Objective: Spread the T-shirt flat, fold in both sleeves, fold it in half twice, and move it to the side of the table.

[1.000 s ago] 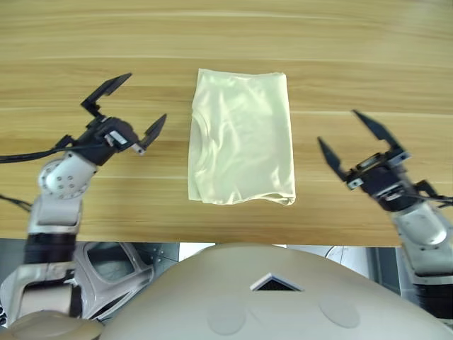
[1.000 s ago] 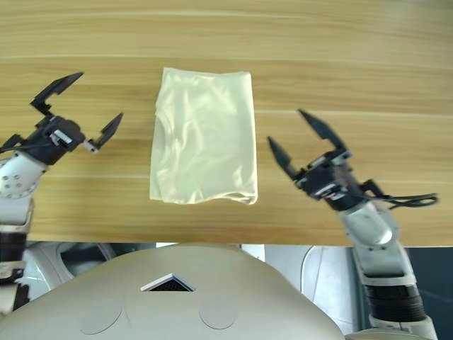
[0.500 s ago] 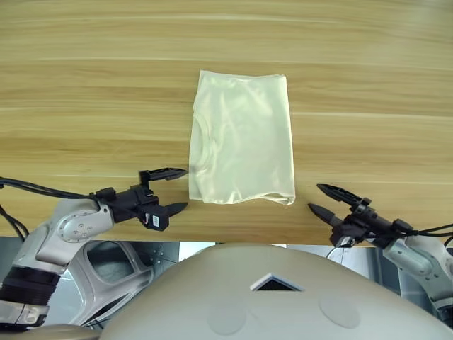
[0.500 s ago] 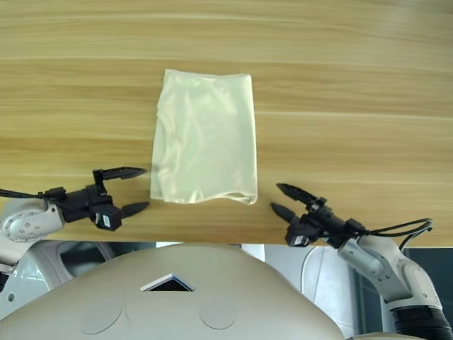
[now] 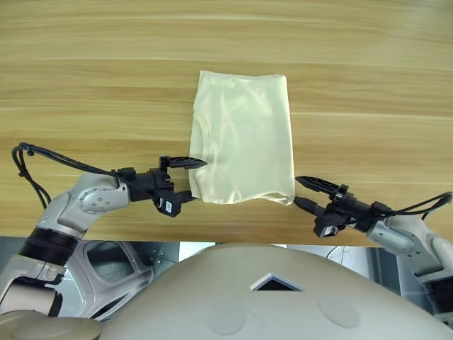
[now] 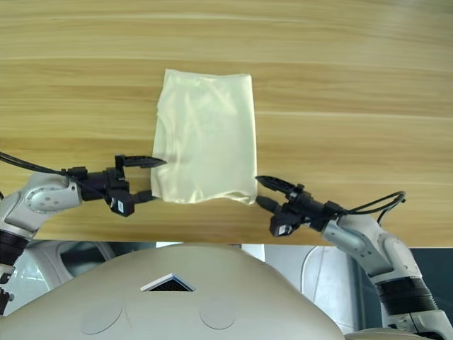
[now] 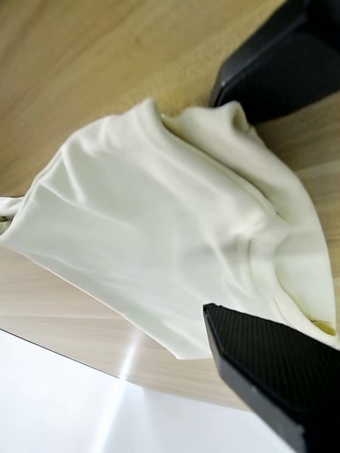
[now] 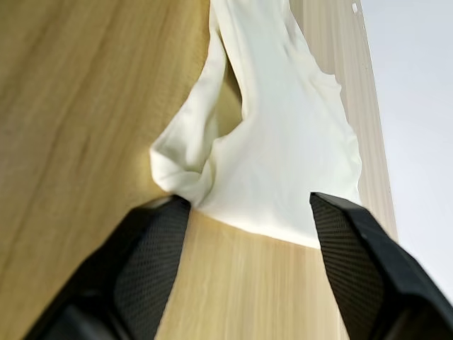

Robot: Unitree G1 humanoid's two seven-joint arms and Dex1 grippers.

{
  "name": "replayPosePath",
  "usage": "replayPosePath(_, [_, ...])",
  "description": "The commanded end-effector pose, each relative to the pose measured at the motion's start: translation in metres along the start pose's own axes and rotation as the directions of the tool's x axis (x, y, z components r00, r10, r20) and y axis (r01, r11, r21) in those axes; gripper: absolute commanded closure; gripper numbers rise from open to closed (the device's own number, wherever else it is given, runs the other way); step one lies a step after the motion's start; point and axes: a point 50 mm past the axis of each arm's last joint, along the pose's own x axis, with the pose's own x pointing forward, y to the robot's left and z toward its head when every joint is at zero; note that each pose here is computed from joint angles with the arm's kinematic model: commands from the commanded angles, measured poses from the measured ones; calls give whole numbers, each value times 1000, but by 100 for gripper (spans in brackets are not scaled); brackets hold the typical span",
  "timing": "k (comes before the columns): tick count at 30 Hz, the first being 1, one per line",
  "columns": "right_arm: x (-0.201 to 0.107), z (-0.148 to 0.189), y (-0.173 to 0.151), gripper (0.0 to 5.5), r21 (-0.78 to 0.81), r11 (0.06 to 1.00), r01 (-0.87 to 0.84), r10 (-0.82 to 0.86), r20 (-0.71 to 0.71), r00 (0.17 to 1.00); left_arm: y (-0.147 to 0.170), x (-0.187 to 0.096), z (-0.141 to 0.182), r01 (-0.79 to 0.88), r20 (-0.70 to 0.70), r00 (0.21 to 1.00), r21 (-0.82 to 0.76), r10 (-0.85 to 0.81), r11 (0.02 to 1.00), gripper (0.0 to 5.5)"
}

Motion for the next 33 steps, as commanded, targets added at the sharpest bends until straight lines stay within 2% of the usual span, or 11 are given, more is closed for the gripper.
replayPosePath(1, [4, -1, 9, 239, -6, 995, -96, 96, 10, 995, -26, 9, -3, 172, -16, 985, -33, -172, 985, 171])
replayPosePath(11, [7, -7, 9, 239, -10, 990, -139, 139, 18, 990, -24, 12, -11, 176, -35, 984, -40, -177, 984, 412])
replayPosePath(14, [0, -4, 13, 239, 3, 983, -181, 181, 18, 983, -20, 12, -15, 157, -50, 986, -37, -158, 987, 462])
replayPosePath(18, [9, -6, 17, 239, 15, 983, -181, 181, 21, 983, -19, 13, -17, 147, -53, 987, -36, -149, 989, 528])
replayPosePath(23, [-13, 6, 27, 239, 56, 960, -275, 274, 32, 961, -17, 15, -19, 141, -55, 988, -39, -143, 989, 543])
replayPosePath(30, [-12, 14, 26, 239, 59, 956, -287, 284, 56, 957, -15, 17, -17, 122, -35, 992, -45, -123, 992, 543])
replayPosePath(33, [-5, 3, 26, 239, 69, 964, -258, 257, 28, 966, -15, 17, -15, 122, -24, 992, -44, -123, 992, 543])
